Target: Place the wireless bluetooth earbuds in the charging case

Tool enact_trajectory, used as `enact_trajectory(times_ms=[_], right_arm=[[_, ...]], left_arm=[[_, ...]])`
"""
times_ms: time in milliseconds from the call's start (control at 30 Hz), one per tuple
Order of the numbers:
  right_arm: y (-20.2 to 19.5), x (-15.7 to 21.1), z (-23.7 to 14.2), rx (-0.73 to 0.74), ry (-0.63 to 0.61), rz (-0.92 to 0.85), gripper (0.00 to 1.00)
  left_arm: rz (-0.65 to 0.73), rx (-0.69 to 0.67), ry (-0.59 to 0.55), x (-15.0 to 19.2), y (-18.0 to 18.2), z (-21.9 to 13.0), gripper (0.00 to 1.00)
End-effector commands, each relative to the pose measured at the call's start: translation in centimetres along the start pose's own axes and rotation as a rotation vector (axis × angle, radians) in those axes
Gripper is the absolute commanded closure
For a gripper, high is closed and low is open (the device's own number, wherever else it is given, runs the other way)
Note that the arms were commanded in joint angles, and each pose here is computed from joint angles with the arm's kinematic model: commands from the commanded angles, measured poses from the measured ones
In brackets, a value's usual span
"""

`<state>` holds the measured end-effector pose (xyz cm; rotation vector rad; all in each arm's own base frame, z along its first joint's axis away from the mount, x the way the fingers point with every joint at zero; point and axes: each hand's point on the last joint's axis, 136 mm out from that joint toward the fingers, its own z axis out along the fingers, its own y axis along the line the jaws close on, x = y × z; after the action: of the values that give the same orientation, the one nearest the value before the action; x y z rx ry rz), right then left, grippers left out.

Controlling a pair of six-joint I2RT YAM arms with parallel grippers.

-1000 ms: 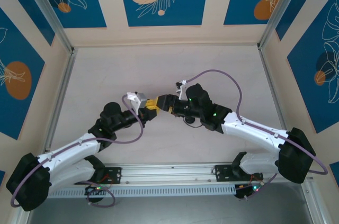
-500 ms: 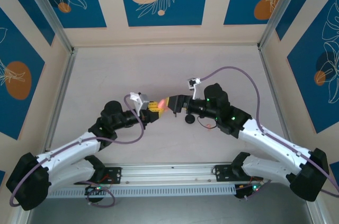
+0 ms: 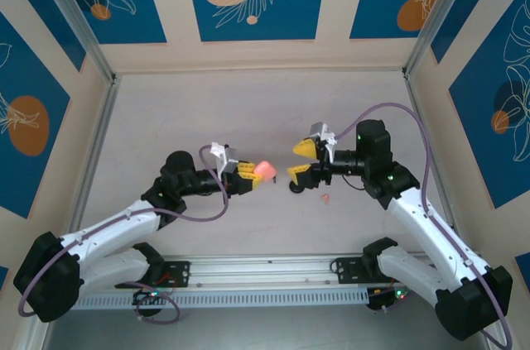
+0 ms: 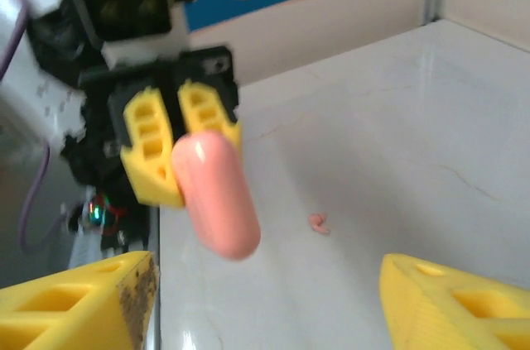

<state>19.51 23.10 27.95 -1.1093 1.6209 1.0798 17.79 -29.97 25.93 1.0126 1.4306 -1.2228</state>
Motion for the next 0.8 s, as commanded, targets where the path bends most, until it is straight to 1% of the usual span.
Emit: enact_trajectory(times_ms=[0,300,533,767], right_arm=[[2.4,0.0,-0.1,-0.161,0.023,-0.128,0.33],[3.0,-0.6,2.4,-0.273,0.062,-0.158,0.39],[3.5,-0.8,3.9,-0.365,0.096,-0.150,0.48],[3.7,-0.8,4.4,-0.403,0.108,-0.142,0.56]], left_arm=[[0.048,0.085,-0.040,-1.8,-1.5,0.3,0.88],[0.060,0.104,-0.055,-2.5,-2.0,0.2,0.88],[0.065,0.115,-0.070,-3.0,-2.3,0.1,0.88],[0.069,0.122,-0.081,-3.3,-2.4,0.1,0.88]])
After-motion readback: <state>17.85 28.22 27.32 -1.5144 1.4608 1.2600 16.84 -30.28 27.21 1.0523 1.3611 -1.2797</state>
